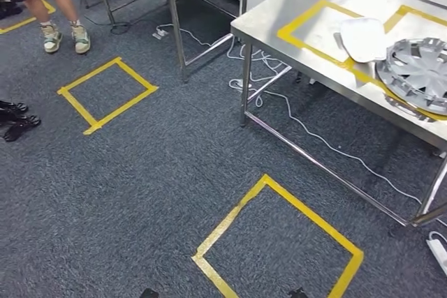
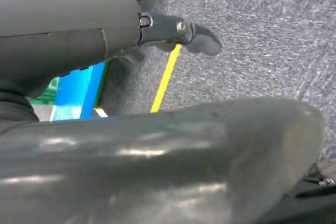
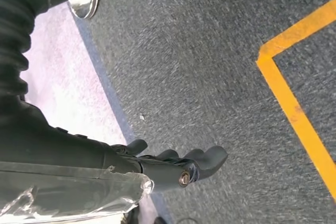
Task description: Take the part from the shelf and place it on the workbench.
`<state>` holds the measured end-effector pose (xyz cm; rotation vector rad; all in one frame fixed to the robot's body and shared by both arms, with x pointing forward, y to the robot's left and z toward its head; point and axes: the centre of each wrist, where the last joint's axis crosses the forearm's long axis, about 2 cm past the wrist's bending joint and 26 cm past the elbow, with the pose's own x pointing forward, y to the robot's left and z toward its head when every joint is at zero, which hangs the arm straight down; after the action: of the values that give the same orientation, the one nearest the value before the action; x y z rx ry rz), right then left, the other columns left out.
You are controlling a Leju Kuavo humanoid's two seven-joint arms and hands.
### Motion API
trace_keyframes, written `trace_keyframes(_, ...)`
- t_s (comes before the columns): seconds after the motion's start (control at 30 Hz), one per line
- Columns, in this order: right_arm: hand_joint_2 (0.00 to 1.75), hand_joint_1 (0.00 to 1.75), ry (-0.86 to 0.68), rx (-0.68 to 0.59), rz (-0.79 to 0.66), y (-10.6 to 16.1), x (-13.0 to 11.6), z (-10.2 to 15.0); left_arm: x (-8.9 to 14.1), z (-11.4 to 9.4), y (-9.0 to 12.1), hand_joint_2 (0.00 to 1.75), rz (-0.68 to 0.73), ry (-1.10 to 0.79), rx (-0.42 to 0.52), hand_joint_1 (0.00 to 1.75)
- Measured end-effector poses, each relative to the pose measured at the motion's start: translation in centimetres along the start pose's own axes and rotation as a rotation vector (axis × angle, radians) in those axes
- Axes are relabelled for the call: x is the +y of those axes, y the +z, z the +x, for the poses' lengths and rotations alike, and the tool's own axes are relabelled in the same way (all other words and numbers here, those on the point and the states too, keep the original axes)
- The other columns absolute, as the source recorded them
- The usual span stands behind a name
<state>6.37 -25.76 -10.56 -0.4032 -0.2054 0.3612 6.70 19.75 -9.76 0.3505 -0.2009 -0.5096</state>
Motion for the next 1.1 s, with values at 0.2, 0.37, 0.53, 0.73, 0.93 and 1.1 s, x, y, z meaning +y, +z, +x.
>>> trace_keyframes(0.2, 1.75, 0.00, 0.001, 0.002, 0.000, 0.01, 0.03, -0.08, -0.11, -0.12, 0.04, 0.00, 0.002, 0.000, 0.002, 0.00)
trace_keyframes(0.37, 1.75, 0.00, 0.001, 0.009, 0.002, 0.04, 0.10, -0.22, -0.18, -0.25, 0.06, 0.00, 0.000, 0.000, 0.005, 0.00)
trace_keyframes(0.53, 1.75, 0.00, 0.000, 0.009, 0.005, 0.05, 0.11, -0.09, -0.14, -0.26, 0.04, 0.00, 0.000, 0.000, 0.005, 0.00)
trace_keyframes(0.73, 1.75, 0.00, 0.003, 0.010, 0.018, 0.07, 0.22, -0.33, -0.06, -0.17, 0.00, 0.00, -0.002, -0.002, 0.004, 0.00)
trace_keyframes(0.93, 1.75, 0.00, 0.000, 0.008, 0.019, 0.05, 0.15, -0.14, -0.02, -0.17, -0.01, 0.00, 0.000, -0.002, 0.004, 0.00)
trace_keyframes(1.1, 1.75, 0.00, 0.000, 0.005, 0.018, 0.02, 0.08, 0.05, -0.11, -0.29, 0.01, 0.00, -0.002, -0.003, 0.006, 0.00)
